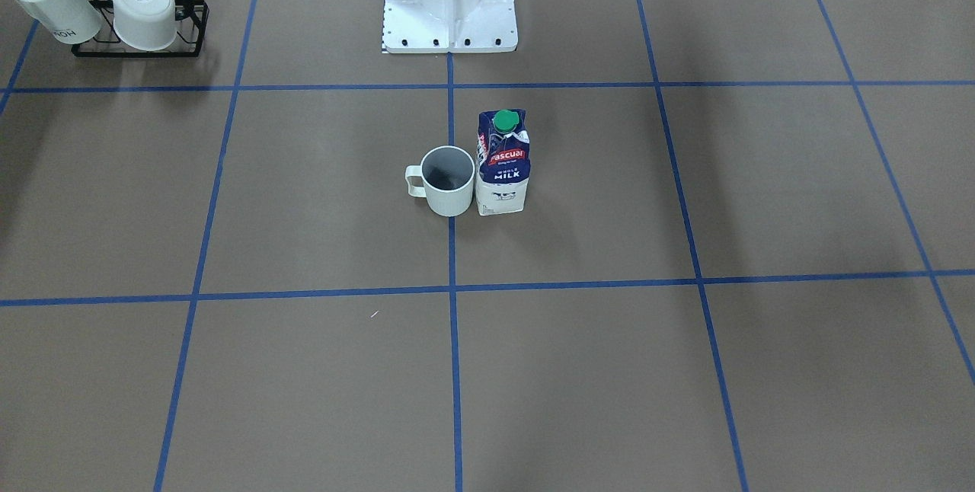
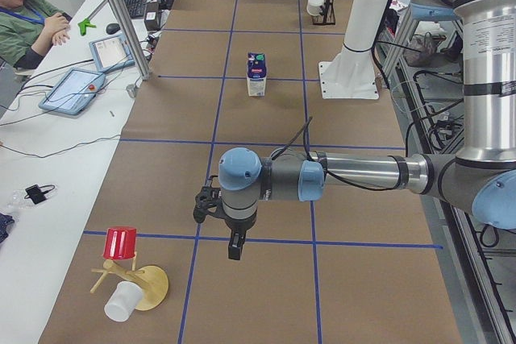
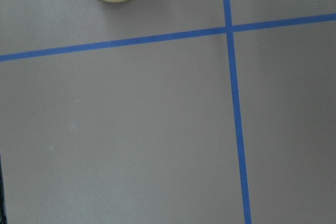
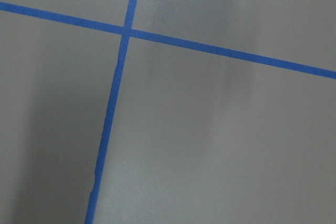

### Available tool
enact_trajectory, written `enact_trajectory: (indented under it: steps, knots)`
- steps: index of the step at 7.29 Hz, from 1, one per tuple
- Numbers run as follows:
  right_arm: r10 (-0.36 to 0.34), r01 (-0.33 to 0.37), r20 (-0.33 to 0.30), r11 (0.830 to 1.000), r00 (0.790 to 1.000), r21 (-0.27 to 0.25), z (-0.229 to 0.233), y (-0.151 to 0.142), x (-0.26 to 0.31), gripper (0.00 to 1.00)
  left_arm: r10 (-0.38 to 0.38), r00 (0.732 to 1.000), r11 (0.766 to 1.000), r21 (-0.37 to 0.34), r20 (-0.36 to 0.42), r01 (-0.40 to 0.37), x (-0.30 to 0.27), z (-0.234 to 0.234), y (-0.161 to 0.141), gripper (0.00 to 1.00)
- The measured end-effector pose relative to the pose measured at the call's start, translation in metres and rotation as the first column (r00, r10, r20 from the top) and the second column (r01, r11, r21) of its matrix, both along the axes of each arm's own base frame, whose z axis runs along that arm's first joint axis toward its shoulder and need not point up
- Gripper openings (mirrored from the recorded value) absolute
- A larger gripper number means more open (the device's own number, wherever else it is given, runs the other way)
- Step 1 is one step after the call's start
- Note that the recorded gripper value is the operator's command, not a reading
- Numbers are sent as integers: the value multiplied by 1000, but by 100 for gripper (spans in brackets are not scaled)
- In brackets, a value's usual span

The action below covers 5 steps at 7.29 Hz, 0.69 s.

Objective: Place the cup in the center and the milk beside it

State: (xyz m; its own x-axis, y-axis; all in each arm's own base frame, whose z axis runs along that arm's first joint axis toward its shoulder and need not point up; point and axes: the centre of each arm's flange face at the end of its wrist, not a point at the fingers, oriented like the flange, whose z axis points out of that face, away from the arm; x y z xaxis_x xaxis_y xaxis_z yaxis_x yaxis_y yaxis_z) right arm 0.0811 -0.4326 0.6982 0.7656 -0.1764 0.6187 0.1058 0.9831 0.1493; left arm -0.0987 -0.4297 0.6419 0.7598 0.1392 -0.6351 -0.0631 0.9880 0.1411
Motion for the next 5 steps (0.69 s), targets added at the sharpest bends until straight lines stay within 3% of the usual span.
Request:
enact_trajectory:
  steps: [5]
  knots:
    - [-25,25,14,1000,1000,-8,-23,-21,-12,100,0,1000,1000,10,-1,0,1,4,4,99]
